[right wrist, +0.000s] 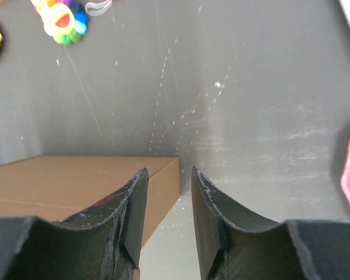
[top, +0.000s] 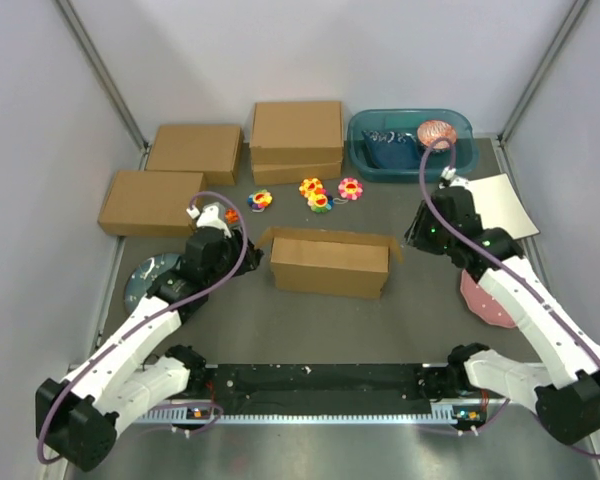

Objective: Fold the paper box

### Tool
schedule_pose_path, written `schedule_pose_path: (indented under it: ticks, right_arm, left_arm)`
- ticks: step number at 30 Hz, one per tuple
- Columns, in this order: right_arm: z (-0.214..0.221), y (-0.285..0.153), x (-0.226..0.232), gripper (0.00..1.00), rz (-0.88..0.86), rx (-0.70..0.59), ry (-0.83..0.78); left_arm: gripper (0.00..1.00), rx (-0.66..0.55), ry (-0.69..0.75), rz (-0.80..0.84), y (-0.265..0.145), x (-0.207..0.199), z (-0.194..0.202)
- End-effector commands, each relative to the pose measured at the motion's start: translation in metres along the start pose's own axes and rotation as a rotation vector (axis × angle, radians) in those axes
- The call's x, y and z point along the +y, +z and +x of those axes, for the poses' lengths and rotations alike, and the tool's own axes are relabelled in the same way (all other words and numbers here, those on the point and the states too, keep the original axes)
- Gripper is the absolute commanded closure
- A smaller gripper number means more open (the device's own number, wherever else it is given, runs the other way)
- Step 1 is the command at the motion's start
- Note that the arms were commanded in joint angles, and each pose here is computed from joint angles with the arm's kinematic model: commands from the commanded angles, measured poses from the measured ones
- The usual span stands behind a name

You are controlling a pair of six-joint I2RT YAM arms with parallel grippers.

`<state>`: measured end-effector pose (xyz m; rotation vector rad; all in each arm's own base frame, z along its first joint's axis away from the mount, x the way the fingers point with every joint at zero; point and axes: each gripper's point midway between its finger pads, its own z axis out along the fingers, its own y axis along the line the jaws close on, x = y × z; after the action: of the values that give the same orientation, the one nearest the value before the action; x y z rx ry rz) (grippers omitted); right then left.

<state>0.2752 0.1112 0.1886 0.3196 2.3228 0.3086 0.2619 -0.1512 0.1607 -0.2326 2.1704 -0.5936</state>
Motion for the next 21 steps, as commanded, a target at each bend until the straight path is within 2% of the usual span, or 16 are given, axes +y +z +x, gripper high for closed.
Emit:
schedule_pose_path:
  ticks: [1,5,6,9,16,21]
  right_arm:
    - [-0.058,-0.062,-0.011,0.63,0.024,-0.237,-0.035]
    - [-0.056,-0.092,0.018,0.54,-0.194,-0.283,-0.056]
    - [-0.052,-0.095,0.025,0.49,-0.242,-0.278,-0.067]
    - [-0.033,-0.102,0.048,0.43,-0.385,-0.224,-0.125]
    - [0.007,-0.081,0.052,0.43,-0.371,-0.102,-0.252]
    - [0.011,-0.066,0.050,0.46,-0.332,-0.094,-0.280]
  left_arm:
    - [0.42,-0.169,0.021,-0.168,-0.022,0.027,-0.037]
    - [0.38,-0.225,0.026,-0.230,-0.034,0.040,-0.046]
    - [0.38,-0.229,0.027,-0.234,-0.035,0.042,-0.047]
    - [0.37,-0.239,0.015,-0.230,-0.038,0.042,-0.048]
    - [0.36,-0.301,-0.018,-0.201,-0.056,0.037,-0.060]
    - [0.36,-0.351,-0.018,-0.163,-0.069,0.030,-0.071]
